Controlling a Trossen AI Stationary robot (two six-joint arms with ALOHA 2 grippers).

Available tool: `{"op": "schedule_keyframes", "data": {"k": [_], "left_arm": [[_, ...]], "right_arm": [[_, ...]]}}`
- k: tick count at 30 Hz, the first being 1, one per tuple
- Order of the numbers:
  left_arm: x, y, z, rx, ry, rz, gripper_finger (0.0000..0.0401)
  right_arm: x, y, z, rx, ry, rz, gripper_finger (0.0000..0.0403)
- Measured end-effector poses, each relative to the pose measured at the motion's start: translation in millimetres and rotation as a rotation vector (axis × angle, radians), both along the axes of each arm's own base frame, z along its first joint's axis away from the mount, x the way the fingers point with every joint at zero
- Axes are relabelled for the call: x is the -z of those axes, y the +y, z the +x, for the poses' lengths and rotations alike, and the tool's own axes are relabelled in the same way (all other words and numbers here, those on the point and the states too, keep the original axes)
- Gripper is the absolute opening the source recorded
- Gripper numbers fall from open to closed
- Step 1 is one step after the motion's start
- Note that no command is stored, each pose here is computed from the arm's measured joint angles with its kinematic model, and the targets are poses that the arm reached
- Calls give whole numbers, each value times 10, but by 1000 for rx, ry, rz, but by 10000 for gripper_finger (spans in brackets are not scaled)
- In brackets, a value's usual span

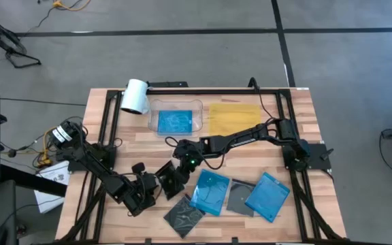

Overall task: Pick & place jewel cases by type
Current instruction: Put the left black CD case into the yellow bin

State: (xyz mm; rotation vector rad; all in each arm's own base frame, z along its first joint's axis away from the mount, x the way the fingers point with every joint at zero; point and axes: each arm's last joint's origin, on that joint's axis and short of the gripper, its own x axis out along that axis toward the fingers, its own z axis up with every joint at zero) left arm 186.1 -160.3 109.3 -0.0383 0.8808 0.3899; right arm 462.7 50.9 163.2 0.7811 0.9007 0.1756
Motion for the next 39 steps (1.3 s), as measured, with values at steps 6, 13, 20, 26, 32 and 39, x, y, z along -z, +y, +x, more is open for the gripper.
{"op": "schedule_keyframes", "data": {"k": [6, 13, 20, 26, 32, 39], "left_arm": [[-8, -10, 17, 21, -19, 19, 160], [-13, -8, 22, 16, -38, 33, 160], [-16, -9, 25, 14, -43, 35, 160], [-17, -10, 27, 13, -43, 33, 160], [-17, -12, 26, 10, -43, 26, 160], [-23, -15, 29, 7, -46, 21, 160]], "right_arm": [[0, 1, -1, 9, 9, 14, 114], [0, 3, -2, 3, 9, 19, 113], [12, 5, -14, -15, 16, 5, 112], [12, 3, -14, -29, 6, -8, 110], [11, 3, -13, -34, 2, -13, 95], [5, -2, -14, -39, -4, -20, 77]]}}
